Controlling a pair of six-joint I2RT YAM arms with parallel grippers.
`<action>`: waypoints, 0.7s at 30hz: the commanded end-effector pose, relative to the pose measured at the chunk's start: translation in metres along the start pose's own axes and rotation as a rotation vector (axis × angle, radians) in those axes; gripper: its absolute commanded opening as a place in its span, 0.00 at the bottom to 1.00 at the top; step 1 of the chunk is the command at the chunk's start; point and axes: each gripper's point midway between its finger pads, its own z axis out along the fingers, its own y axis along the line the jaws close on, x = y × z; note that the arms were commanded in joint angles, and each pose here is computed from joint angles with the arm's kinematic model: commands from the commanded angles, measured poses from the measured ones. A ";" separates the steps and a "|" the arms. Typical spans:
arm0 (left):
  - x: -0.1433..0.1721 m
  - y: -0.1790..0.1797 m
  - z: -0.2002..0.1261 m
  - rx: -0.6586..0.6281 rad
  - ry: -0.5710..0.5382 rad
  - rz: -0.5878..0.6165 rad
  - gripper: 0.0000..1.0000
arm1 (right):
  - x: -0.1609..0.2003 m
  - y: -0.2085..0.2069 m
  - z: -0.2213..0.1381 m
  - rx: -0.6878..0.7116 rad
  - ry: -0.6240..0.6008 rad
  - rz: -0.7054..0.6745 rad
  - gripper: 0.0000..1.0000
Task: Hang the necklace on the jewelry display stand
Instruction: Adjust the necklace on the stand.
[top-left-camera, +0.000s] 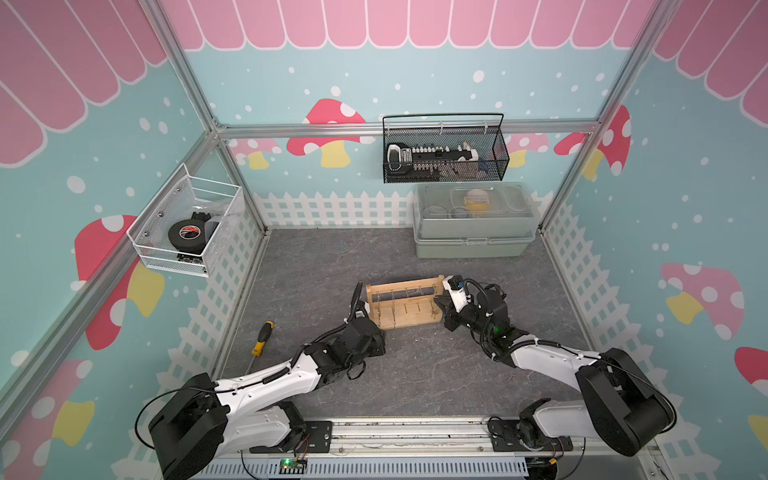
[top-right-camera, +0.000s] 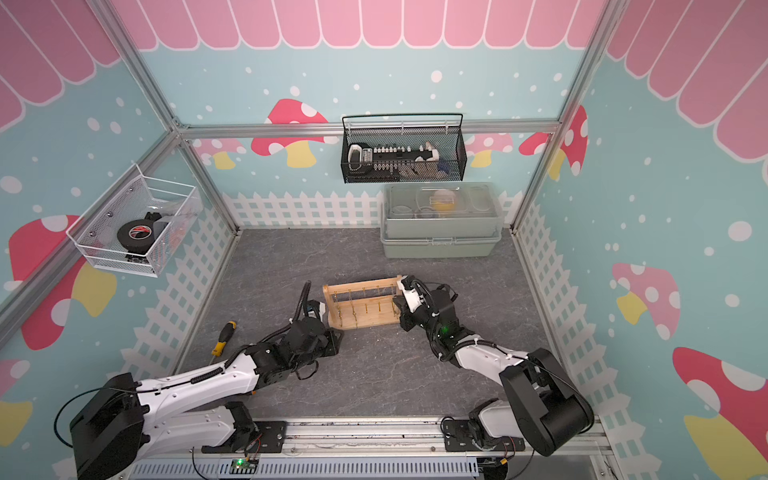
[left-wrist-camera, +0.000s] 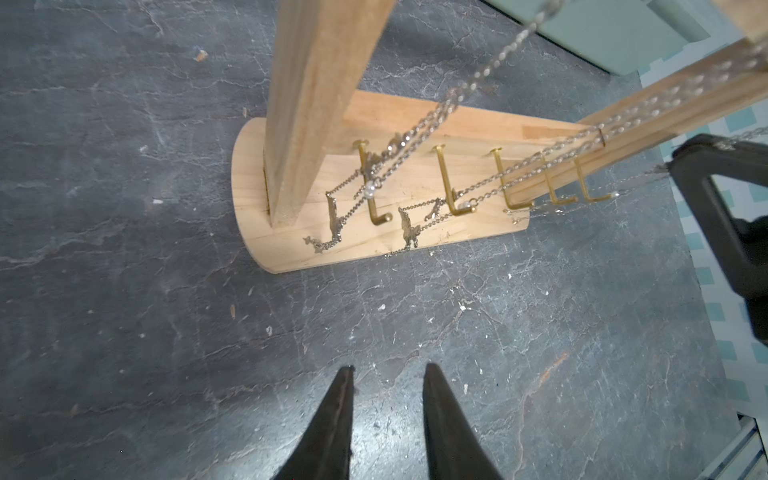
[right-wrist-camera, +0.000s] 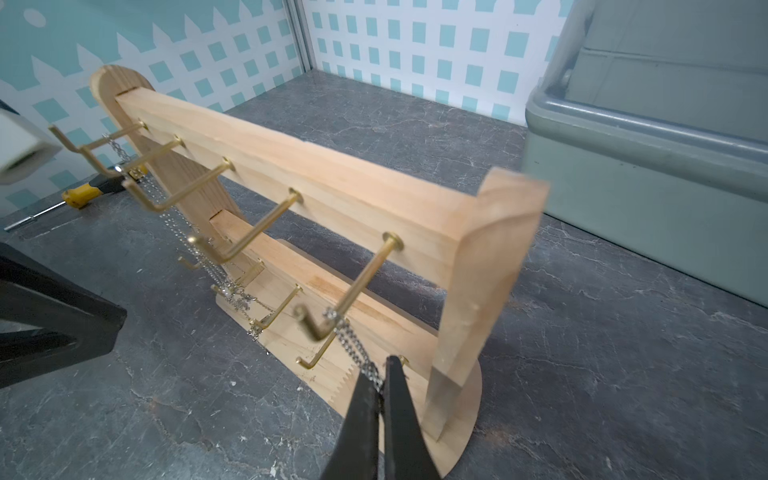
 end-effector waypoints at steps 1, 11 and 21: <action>-0.012 -0.007 -0.006 0.007 -0.030 0.002 0.29 | -0.001 0.004 -0.006 -0.003 0.012 -0.024 0.00; -0.012 -0.007 -0.007 0.005 -0.031 0.010 0.29 | 0.000 0.011 -0.009 -0.039 0.029 0.002 0.00; -0.012 -0.006 -0.007 0.004 -0.032 0.008 0.29 | 0.005 0.019 -0.010 -0.063 0.054 0.038 0.00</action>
